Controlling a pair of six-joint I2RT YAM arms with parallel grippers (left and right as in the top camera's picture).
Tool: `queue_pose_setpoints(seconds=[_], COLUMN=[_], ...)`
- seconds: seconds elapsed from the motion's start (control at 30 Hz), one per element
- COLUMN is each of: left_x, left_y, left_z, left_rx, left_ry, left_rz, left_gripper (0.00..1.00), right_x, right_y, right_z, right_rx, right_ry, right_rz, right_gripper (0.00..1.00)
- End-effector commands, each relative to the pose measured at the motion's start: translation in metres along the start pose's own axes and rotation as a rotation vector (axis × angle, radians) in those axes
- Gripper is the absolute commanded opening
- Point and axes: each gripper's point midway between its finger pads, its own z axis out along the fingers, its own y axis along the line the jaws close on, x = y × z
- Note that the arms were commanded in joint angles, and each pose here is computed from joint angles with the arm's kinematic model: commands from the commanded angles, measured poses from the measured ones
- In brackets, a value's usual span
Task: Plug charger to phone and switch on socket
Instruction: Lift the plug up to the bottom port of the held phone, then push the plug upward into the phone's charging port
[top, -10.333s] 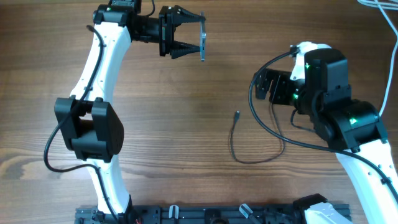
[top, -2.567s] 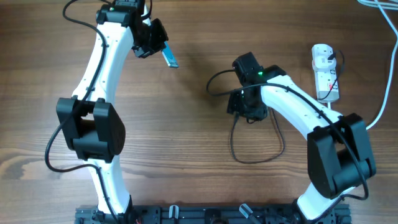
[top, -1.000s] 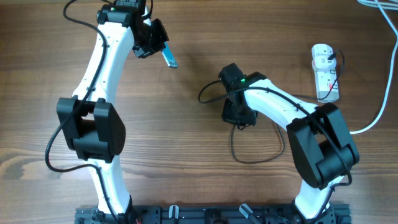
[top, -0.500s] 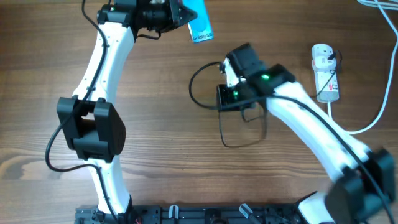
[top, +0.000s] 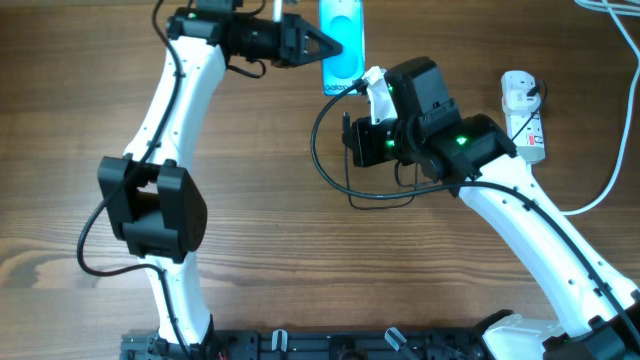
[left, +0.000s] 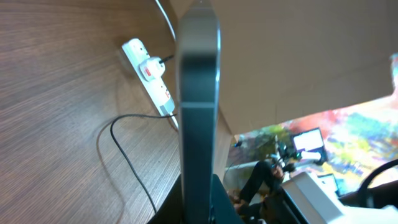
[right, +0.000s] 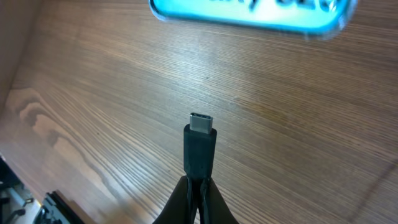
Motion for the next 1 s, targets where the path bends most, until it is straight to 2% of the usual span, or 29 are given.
queue_pose_setpoints(seconds=[0.0, 0.27, 0.97], left_x=[0.001, -0.002, 0.001], left_y=[-0.028, -0.031, -0.044], left_z=[0.011, 0.005, 0.003], left_rx=[0.025, 0.020, 0.097], left_ry=[0.017, 0.004, 0.014], left_rz=[0.152, 0.166, 0.187], left_gripper=[0.04, 0.04, 0.04], right_x=[-0.007, -0.004, -0.012], right_y=[-0.009, -0.030, -0.020], right_z=[-0.002, 0.006, 0.008], right_rx=[0.067, 0.168, 0.115], right_ry=[-0.031, -0.019, -0.043], right_rz=[0.034, 0.053, 0.036], right_gripper=[0.04, 0.04, 0.04])
